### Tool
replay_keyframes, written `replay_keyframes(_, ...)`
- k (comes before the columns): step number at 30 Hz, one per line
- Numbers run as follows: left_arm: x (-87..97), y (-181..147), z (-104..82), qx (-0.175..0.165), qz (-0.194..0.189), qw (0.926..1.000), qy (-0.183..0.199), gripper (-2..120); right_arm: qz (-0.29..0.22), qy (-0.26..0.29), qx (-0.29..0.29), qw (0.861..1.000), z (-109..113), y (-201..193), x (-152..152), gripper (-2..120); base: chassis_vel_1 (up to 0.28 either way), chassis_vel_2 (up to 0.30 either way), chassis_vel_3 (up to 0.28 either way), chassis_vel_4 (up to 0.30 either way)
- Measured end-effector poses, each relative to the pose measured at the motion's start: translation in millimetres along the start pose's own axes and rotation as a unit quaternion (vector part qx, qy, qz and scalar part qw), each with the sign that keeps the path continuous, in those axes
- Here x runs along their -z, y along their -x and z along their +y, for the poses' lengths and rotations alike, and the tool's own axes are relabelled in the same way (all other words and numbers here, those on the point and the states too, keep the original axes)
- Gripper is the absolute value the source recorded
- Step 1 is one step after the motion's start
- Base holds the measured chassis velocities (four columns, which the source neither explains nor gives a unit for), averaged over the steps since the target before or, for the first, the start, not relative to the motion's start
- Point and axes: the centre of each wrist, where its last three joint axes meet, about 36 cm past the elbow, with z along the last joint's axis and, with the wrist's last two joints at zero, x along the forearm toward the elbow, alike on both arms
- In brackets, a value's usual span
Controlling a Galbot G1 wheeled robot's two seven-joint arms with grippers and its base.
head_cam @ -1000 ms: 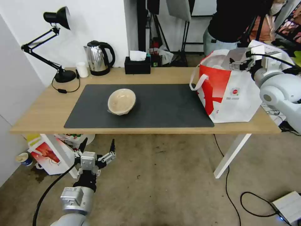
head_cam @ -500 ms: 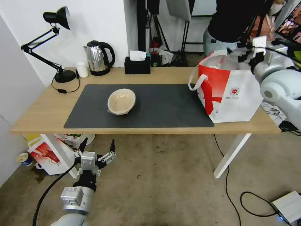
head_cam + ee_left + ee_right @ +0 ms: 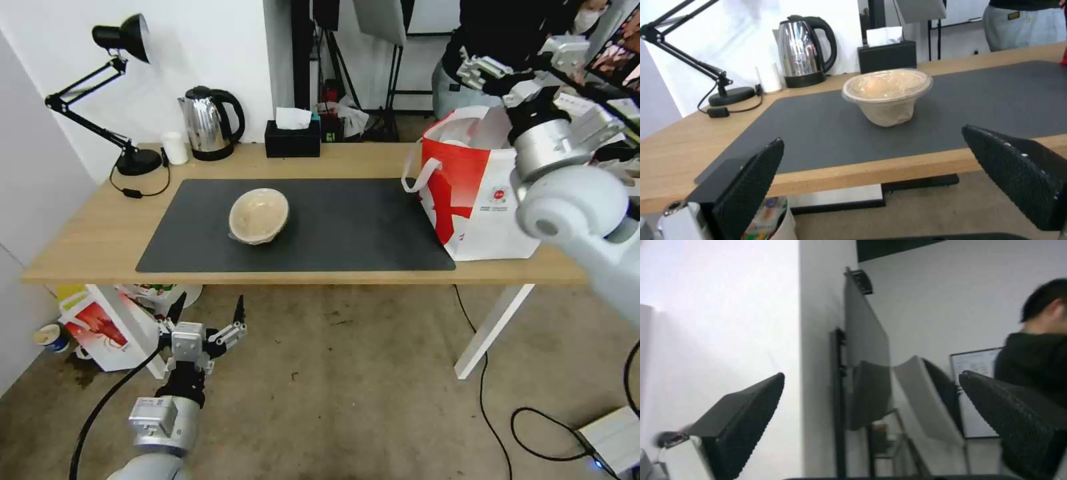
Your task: Pick up the trash from the table and place it into the takeout bag.
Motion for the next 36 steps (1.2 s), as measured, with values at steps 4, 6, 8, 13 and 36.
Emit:
replay_keyframes(4, 0.0, 0.0, 0.0, 0.0, 0.0, 1.0, 0.0, 100, 0.012, 0.03, 0.018, 0.999, 25.9, -20.3, -3.9, 100, 0.0, 0.0, 0.0, 0.0)
replay_keyframes(6, 0.0, 0.0, 0.0, 0.0, 0.0, 1.0, 0.0, 100, 0.015, 0.035, 0.022, 0.999, 32.3, -26.7, -7.6, 100, 0.0, 0.0, 0.0, 0.0)
replay_keyframes(8, 0.0, 0.0, 0.0, 0.0, 0.0, 1.0, 0.0, 100, 0.025, 0.045, 0.026, 0.998, 43.2, -39.9, -17.6, 100, 0.0, 0.0, 0.0, 0.0)
replay_keyframes(13, 0.0, 0.0, 0.0, 0.0, 0.0, 1.0, 0.0, 100, 0.039, 0.061, 0.03, 0.997, 61.8, -61.4, -33.3, 100, 0.0, 0.0, 0.0, 0.0)
replay_keyframes(36, 0.0, 0.0, 0.0, 0.0, 0.0, 1.0, 0.0, 100, 0.093, 0.096, 0.05, 0.99, 103.6, -126.3, -65.0, 100, 0.0, 0.0, 0.0, 0.0)
